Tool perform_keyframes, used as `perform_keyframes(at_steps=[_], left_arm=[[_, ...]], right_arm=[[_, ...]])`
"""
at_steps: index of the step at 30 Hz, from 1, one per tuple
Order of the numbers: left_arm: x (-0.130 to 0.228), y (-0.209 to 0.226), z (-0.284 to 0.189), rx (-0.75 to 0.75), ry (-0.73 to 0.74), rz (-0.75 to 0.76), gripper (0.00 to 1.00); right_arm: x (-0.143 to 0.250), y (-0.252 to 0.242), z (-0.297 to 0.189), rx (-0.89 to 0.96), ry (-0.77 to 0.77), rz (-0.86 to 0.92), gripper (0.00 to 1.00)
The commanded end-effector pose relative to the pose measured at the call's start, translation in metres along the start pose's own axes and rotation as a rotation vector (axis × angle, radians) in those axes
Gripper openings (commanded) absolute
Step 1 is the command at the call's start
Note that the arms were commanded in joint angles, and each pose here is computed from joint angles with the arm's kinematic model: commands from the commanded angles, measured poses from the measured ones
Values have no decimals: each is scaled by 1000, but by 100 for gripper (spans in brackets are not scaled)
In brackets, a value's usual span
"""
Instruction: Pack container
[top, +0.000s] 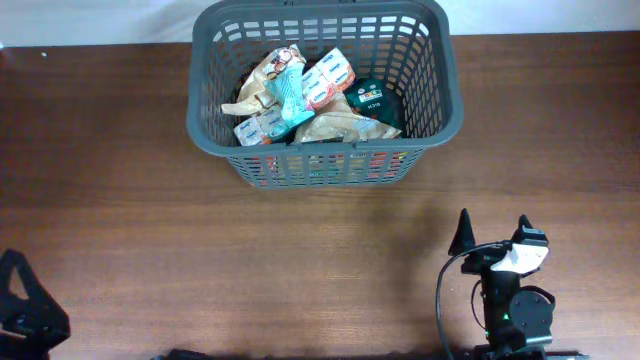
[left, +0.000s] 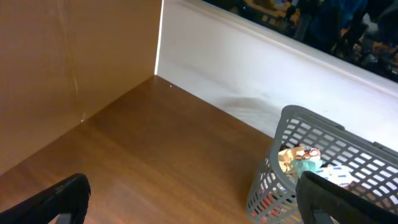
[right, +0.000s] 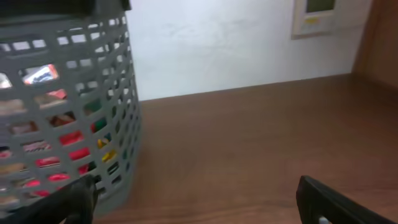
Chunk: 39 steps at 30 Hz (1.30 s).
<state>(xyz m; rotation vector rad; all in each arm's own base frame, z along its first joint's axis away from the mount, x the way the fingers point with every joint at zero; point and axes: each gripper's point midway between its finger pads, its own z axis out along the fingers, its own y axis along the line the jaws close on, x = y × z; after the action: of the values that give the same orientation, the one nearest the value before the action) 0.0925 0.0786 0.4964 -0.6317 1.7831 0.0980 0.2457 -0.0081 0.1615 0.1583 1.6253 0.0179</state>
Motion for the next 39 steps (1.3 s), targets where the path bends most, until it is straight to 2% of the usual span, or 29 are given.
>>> perform_keyframes(at_steps=[1,24,26,28,35,39], left_arm=[[-1,1,2,-17,-2,-9,99],[-1,1,2,-18,-2,-6,99],[-1,2,2,-25,-5,75,99],[-1,2,2,-23,-4,88,99],[7,-8,15,-14,31,-19,99],[18,-31,39,38,33,-51,99]], right_arm=[[4,5,0,-31,11,-8,99],[5,5,0,-34,12,-9,99],[5,5,0,-34,12,-9,100],[5,5,0,-34,12,-9,99],[5,5,0,-34,12,-9,99],[5,5,0,-34,12,-9,99]])
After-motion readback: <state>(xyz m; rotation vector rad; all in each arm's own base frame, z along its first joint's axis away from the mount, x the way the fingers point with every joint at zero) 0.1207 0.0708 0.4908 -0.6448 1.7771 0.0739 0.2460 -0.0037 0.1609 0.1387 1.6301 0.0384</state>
